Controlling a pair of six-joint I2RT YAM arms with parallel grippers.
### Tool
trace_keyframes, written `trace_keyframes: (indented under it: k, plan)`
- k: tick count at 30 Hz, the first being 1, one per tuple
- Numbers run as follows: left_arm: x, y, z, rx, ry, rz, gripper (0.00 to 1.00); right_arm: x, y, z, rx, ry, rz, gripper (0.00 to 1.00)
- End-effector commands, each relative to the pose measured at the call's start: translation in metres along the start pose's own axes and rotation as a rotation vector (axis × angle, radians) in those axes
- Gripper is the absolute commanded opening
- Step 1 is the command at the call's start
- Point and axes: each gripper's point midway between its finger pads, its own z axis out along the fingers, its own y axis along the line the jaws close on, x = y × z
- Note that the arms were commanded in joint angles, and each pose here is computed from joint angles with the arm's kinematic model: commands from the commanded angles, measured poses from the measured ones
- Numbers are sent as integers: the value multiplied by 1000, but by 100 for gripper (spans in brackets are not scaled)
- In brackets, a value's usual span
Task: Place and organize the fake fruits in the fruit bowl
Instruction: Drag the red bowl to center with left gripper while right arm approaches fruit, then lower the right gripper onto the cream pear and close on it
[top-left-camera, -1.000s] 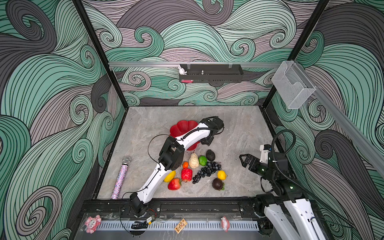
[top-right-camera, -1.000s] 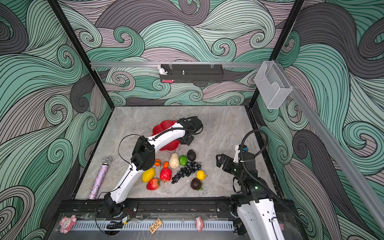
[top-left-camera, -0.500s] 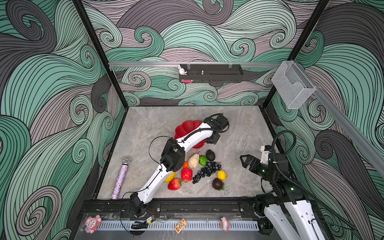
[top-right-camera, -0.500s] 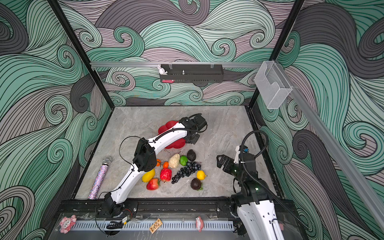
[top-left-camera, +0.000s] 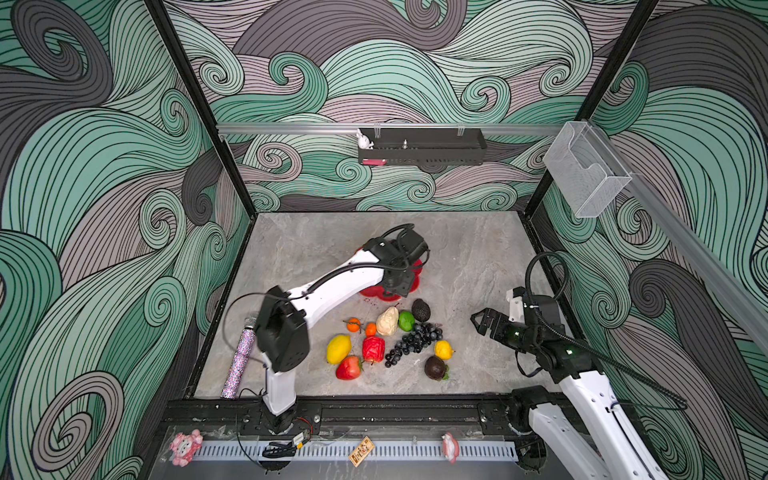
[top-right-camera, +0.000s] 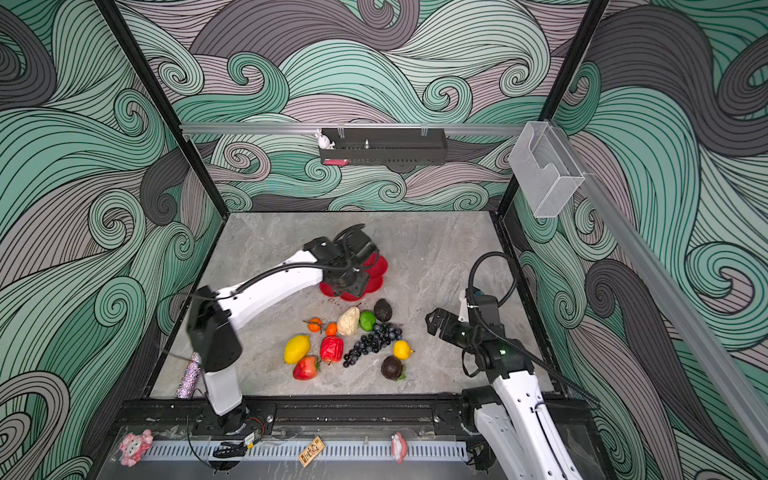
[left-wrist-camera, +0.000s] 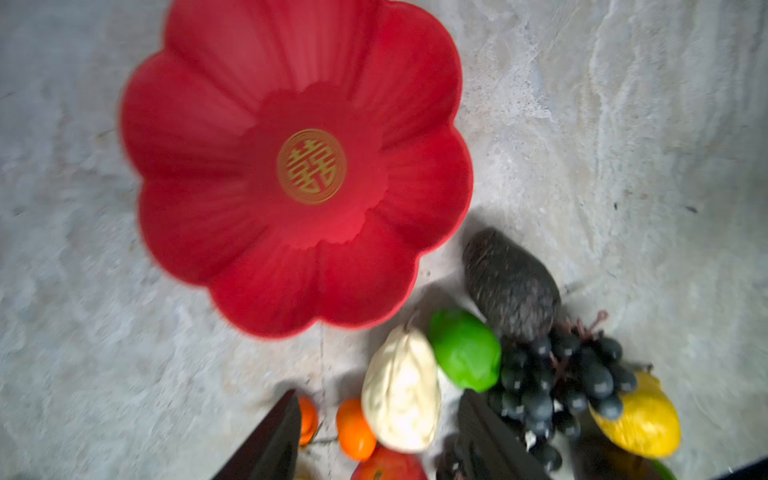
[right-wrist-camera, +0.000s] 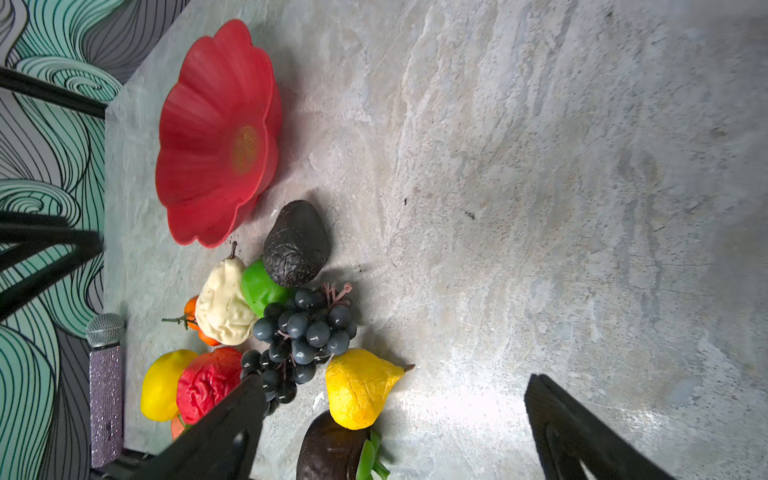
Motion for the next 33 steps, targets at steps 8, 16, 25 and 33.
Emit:
trace_keyframes:
  k: [8, 16, 25, 33]
  plan:
    - [63, 79, -50, 48, -403, -348, 80, 1, 42, 26, -44, 104, -182, 96]
    - [112, 112, -55, 29, -499, -441, 88, 5, 72, 65, -12, 212, -308, 94]
    - [123, 124, -56, -3, -541, -446, 91, 12, 85, 89, 48, 257, -382, 91]
    - [129, 130, -49, -60, -499, -444, 92, 25, 121, 67, 19, 239, -442, 90]
